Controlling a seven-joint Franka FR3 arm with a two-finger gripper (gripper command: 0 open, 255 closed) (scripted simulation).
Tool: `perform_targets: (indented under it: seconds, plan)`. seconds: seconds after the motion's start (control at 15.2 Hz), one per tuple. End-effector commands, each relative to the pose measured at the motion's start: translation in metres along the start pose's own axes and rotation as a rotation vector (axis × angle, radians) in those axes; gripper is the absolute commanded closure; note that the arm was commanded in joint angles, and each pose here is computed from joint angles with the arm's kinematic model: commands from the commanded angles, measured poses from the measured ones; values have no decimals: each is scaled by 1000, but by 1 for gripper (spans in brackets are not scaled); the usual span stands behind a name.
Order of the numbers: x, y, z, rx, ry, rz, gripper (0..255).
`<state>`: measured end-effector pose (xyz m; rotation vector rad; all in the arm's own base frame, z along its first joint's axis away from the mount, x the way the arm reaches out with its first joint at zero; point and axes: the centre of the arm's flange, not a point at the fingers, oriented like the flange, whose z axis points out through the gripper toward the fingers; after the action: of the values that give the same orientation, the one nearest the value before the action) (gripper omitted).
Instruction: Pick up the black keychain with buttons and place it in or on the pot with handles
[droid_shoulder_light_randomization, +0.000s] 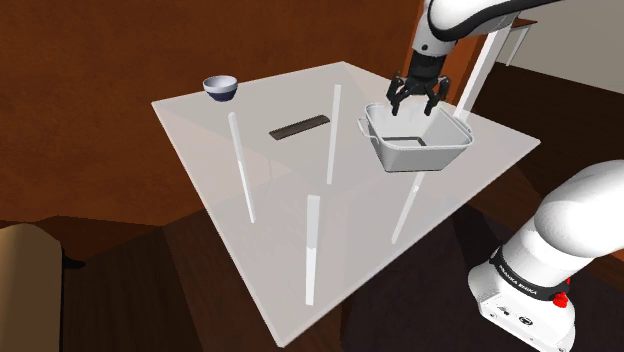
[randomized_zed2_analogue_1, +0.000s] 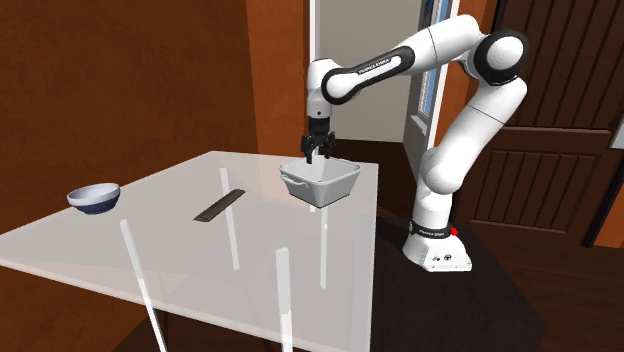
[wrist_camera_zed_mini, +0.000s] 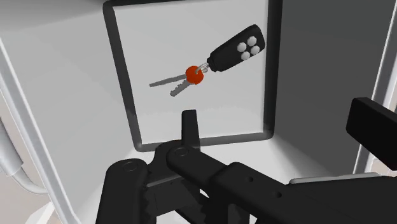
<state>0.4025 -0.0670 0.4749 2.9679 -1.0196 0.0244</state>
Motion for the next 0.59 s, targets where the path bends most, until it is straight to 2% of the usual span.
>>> perform_targets:
  seconds: [0.0,0.07,0.53]
  plan:
    - [-1,1,-25,0,-1,0,0]
    - [-1,1,-35,0,-1,0,0]
    - [-1,1,-35,0,-1,0,0]
